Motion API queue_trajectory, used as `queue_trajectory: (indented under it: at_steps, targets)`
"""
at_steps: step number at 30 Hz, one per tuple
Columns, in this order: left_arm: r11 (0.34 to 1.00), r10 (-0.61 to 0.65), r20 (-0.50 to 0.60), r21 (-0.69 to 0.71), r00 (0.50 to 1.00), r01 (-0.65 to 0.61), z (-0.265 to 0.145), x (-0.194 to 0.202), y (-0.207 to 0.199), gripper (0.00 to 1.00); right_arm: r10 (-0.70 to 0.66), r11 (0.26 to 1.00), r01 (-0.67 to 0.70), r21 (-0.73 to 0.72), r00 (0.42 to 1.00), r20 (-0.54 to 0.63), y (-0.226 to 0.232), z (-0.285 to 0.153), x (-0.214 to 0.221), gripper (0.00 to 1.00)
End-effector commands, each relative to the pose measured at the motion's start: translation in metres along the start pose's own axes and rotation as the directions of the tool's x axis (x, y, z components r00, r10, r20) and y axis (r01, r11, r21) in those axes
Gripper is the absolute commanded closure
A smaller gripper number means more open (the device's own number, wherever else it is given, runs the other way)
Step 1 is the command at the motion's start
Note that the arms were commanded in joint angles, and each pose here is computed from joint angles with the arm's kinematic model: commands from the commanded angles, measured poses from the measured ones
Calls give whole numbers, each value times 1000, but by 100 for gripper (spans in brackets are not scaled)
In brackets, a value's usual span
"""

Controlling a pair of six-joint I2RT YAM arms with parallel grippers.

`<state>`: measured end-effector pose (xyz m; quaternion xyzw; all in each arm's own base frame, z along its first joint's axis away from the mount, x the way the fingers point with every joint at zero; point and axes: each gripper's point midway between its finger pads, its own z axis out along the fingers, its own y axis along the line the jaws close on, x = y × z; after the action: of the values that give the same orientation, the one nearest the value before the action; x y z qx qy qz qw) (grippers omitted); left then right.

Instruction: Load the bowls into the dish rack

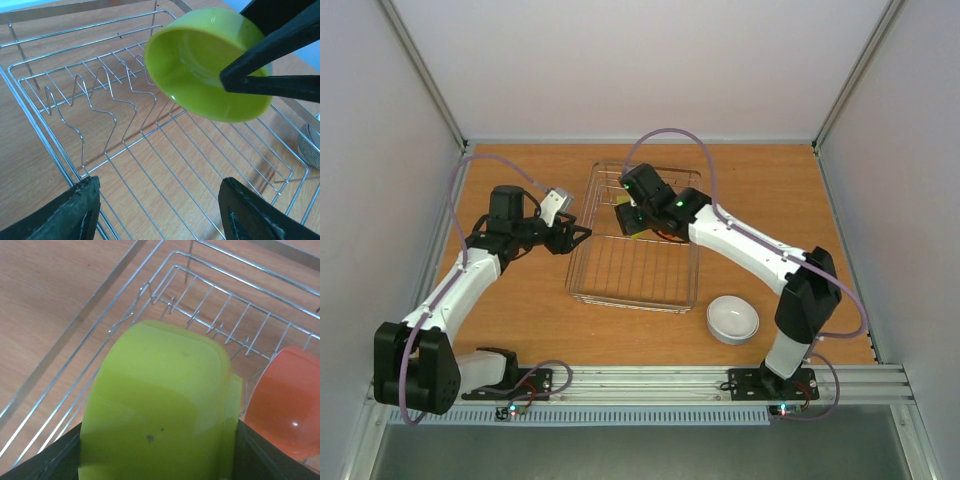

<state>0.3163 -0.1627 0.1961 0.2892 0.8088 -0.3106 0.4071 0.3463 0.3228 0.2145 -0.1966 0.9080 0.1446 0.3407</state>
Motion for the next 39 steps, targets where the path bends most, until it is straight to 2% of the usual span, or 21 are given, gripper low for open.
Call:
queue_trajectory:
  at_steps: [1, 14, 21, 31, 35, 39]
  targets:
    - [1000, 19, 17, -8, 1000, -19, 1, -2, 3, 35, -96, 985, 92, 149, 995, 19, -12, -4, -18, 99]
    - [1000, 21, 19, 4, 1000, -21, 1, -2, 1, 35, -113, 925, 101, 366, 993, 13, -17, 29, -34, 99]
    - [1000, 28, 27, -3, 999, -28, -2, -5, -1, 35, -103, 902, 78, 425, 994, 36, -10, 52, -43, 99]
    - [999, 45, 50, -7, 998, -45, -6, -8, -3, 35, -100, 880, 101, 464, 995, -26, -11, 85, -21, 98]
    - [999, 45, 49, -5, 998, -44, -5, -7, -4, 35, -95, 890, 111, 442, 994, -59, -7, 96, -12, 92]
    - [999, 47, 49, -7, 998, -46, -6, -8, -4, 35, -93, 891, 120, 437, 992, -84, -5, 104, -7, 71]
